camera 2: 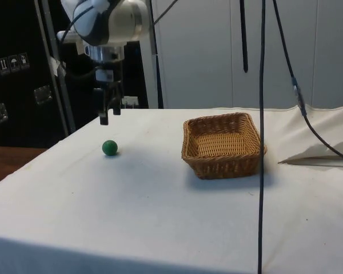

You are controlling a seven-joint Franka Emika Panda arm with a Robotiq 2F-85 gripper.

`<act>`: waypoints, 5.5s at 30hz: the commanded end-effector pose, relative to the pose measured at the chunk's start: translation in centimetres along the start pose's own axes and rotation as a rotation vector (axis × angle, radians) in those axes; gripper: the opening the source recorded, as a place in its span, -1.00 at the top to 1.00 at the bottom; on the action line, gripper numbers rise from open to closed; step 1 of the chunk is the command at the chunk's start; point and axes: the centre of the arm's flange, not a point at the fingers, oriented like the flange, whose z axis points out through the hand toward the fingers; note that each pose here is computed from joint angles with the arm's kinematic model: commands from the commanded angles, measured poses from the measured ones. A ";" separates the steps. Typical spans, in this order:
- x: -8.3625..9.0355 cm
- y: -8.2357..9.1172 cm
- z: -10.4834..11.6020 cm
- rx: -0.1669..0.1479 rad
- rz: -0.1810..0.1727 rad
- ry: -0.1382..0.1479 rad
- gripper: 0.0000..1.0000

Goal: Pick up the ball and place it into the basket.

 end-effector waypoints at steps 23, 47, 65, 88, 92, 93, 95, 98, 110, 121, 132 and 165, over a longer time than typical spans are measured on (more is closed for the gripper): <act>-0.3 -0.2 6.1 0.084 0.018 0.031 -1.00; -0.9 -0.3 8.0 0.108 0.034 0.043 -1.00; -1.2 -0.5 8.0 0.094 0.041 0.047 0.96; -3.8 -0.5 1.3 0.097 0.013 0.040 0.95; -4.7 -0.4 -0.2 0.098 0.004 0.036 0.95; -4.4 -0.4 0.2 0.108 0.005 0.033 0.95; -5.1 -0.4 -0.7 0.098 -0.001 0.034 0.95; -5.8 -0.3 -1.9 0.098 -0.010 0.032 0.95; -7.8 0.0 -4.7 0.116 -0.043 0.021 0.95; -10.2 0.9 -6.9 0.088 -0.072 0.014 0.95; -12.2 2.4 -8.0 0.058 -0.097 -0.003 0.95; -18.9 5.0 -10.2 0.045 -0.141 -0.031 0.95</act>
